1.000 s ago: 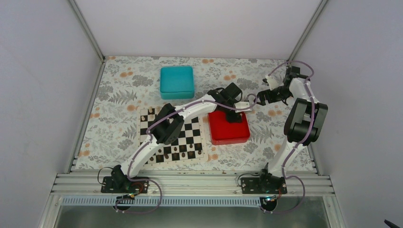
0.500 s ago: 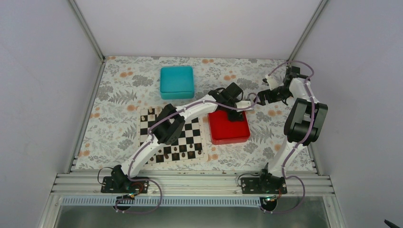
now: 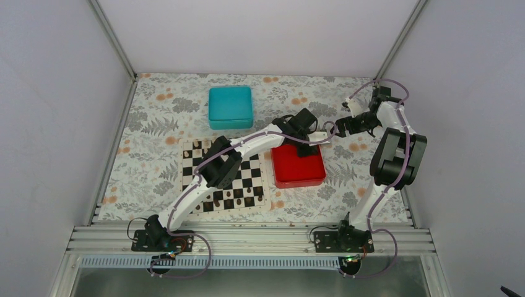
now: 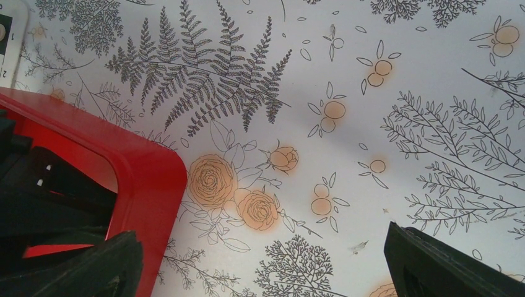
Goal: Set up the chess pieces on the board
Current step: Pick up the chess piece from the storage box, then place the chess piece on the chessboard.
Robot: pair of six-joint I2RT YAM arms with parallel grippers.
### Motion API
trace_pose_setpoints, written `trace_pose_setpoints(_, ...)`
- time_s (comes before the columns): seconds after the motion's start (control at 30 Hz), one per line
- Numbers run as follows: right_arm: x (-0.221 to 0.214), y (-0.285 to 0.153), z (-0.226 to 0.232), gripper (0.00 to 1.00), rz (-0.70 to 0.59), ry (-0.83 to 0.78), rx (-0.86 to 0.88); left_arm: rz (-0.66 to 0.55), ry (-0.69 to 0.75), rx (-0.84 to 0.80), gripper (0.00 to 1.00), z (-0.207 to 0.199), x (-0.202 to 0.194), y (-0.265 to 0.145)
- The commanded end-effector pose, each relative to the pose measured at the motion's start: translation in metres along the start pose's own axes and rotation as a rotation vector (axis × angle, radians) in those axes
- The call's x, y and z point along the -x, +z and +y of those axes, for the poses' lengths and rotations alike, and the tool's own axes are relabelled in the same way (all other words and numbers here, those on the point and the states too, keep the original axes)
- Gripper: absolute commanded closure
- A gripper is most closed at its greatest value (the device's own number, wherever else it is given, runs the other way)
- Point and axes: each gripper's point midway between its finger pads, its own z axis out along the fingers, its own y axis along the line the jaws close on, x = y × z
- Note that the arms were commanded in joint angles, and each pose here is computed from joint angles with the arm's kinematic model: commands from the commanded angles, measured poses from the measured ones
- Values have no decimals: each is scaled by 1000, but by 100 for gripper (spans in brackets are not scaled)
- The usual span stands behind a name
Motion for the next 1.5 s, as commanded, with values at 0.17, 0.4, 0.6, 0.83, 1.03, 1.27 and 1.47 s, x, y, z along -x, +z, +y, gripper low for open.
trace_pose_setpoints(0.17,5,-3,7,0,-26,-25,24,-5,43,31,86,-2,16,-19)
trace_pose_setpoints(0.4,4,-3,7,0,-22,-24,23,-45,82,84,86,-8,52,-87)
trace_pose_setpoints(0.6,1,1,6,0,-12,-21,22,-98,101,253,85,0,73,-218)
trace_pose_setpoints(0.83,0,3,4,0,-3,-13,24,-42,-76,539,84,68,-30,-367)
trace_pose_setpoints(1.03,2,5,6,0,-1,-13,37,-20,-269,672,83,79,-159,-439)
trace_pose_setpoints(1.27,2,9,11,0,10,-14,49,-41,-466,674,83,64,-269,-453)
trace_pose_setpoints(1.47,0,11,11,0,15,-12,52,-98,-549,616,83,58,-302,-431)
